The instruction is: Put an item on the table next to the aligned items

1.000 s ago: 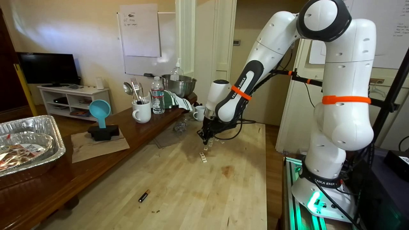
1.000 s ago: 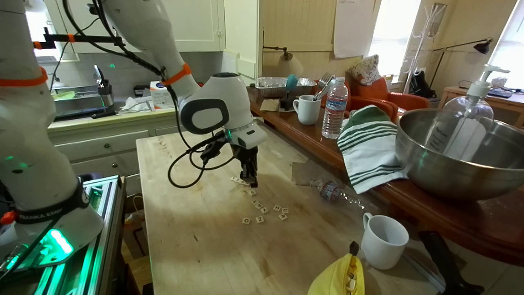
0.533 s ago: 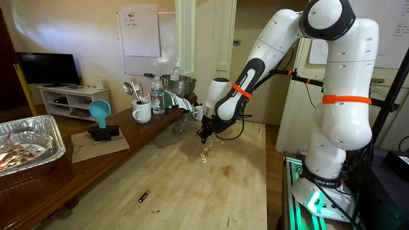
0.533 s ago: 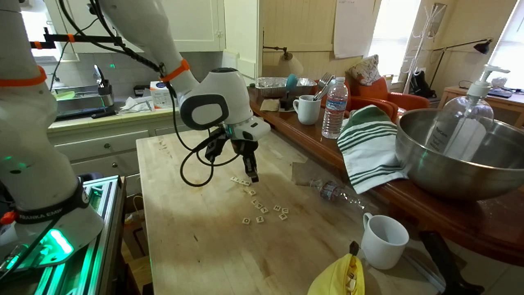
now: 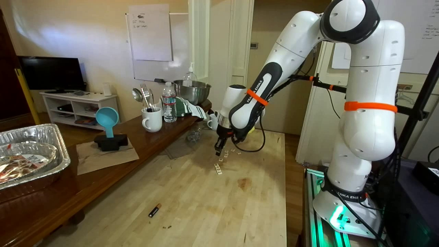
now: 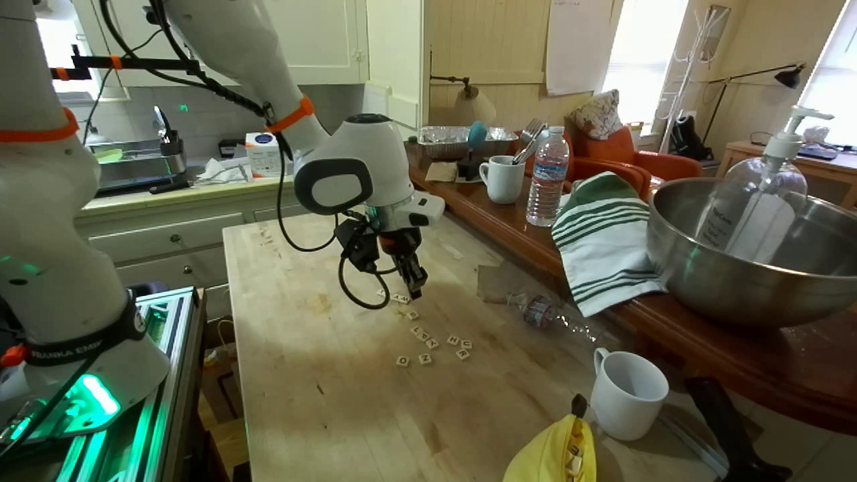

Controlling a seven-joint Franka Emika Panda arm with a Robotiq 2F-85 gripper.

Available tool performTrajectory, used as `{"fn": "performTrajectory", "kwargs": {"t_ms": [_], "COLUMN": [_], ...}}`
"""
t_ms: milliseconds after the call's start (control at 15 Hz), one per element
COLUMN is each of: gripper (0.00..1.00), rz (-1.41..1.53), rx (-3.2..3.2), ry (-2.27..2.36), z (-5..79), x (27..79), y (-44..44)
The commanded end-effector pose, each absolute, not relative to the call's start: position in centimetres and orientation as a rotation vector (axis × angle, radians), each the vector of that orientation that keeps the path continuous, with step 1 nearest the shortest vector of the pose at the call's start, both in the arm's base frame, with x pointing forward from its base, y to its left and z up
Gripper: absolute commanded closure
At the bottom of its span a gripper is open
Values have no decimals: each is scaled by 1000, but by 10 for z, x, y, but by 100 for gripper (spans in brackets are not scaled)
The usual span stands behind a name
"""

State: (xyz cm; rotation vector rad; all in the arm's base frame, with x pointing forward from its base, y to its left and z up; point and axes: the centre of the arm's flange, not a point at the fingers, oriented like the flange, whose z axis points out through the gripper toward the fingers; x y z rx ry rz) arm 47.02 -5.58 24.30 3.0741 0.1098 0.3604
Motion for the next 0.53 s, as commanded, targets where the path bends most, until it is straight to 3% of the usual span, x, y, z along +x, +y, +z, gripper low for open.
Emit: {"fn": "performTrajectory", "kwargs": {"t_ms": [0,467], "gripper": [100,100], "rz": [342,307], "rx": [3059,3020], "ry": [292,529], "z": [231,217], "x": [475,474], "y": [-74,-84]}}
